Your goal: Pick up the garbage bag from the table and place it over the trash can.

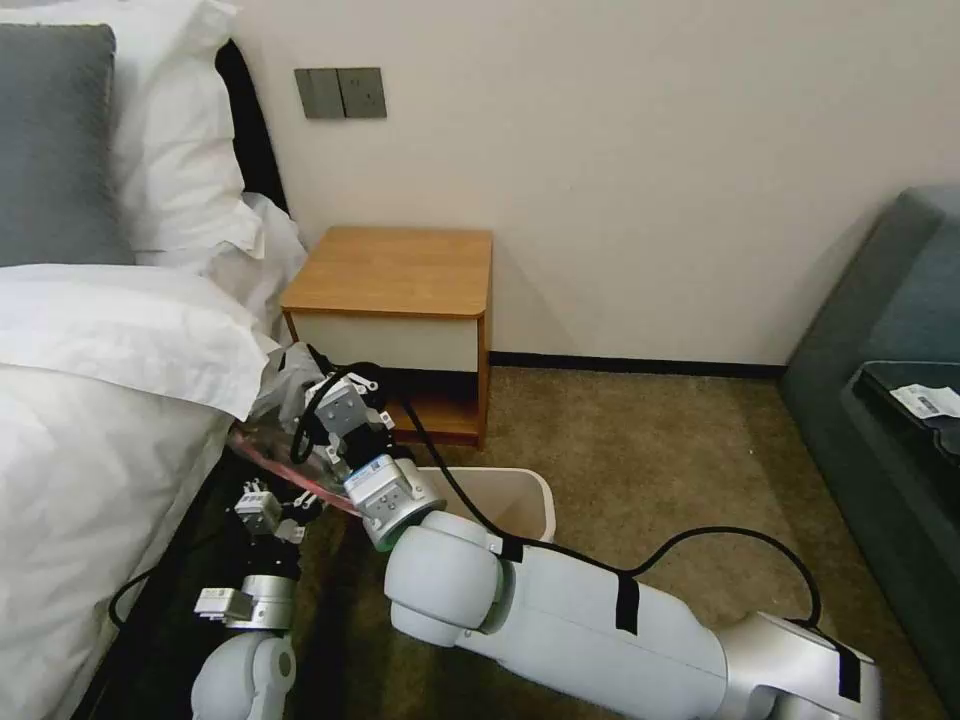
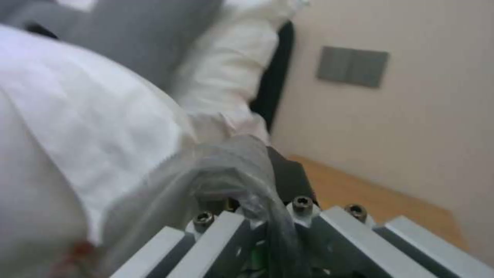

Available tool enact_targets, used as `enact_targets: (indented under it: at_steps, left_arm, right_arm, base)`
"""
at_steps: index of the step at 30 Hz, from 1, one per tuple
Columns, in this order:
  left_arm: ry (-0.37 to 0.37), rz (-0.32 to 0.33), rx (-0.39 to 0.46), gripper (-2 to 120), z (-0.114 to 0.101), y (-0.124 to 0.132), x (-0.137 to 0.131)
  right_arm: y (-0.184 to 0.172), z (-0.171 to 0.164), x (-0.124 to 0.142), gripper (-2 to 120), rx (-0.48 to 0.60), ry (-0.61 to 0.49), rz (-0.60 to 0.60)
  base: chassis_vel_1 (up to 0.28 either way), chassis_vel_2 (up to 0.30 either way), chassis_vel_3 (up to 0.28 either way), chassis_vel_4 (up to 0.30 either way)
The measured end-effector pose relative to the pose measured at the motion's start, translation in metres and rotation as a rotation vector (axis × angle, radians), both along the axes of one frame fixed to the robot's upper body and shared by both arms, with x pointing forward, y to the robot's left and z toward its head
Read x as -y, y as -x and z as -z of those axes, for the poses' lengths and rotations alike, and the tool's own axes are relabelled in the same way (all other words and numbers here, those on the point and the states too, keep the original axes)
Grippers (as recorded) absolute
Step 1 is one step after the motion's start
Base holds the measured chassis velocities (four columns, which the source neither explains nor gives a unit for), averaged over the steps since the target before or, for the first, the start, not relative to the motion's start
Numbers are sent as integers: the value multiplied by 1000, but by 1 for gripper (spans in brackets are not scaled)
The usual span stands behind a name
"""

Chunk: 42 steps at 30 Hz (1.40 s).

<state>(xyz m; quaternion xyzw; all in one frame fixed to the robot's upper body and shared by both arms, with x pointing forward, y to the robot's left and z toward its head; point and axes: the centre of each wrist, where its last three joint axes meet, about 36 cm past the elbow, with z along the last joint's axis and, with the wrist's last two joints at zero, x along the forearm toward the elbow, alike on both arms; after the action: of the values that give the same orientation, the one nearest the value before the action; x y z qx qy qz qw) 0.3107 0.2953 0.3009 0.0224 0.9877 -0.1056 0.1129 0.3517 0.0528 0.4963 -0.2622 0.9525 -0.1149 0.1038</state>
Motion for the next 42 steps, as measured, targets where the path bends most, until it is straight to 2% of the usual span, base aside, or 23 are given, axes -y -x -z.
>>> enact_targets:
  at_steps: [6, 10, 14, 20, 24, 25, 31, 42]
  left_arm:
    - [9, -19, 12, 98, -4, -5, -1]
    - [39, -48, 79, 98, -36, -20, -13]
    - [45, -38, 97, 98, -50, -27, -15]
    - [37, -16, 73, 98, -43, -27, -9]
    - [11, 9, 42, 97, -32, -24, -10]
    - [11, 9, 42, 97, -32, -24, -10]
    - [-8, 28, 21, 98, -24, -25, -11]
    - [-20, 47, -10, 97, -13, -23, -3]
  right_arm:
    - [-4, 7, 18, 0, -18, 31, 50]
    - [-11, 10, 37, 0, -2, 59, 84]
    - [-13, 17, 54, 0, 9, 91, 103]
    - [-10, 30, 86, 0, 21, 162, 119]
    - [1, 55, 128, 0, 44, 295, 131]
    - [1, 55, 128, 0, 44, 295, 131]
    - [17, 89, 172, 0, 31, 435, 115]
    - [18, 112, 204, 0, 69, 611, 3]
  base:
    - [0, 0, 0, 0]
    - [0, 0, 0, 0]
    - [0, 0, 0, 0]
    - [0, 0, 0, 0]
    - [0, 0, 0, 0]
    - [0, 0, 0, 0]
    - [0, 0, 0, 0]
    - [0, 0, 0, 0]
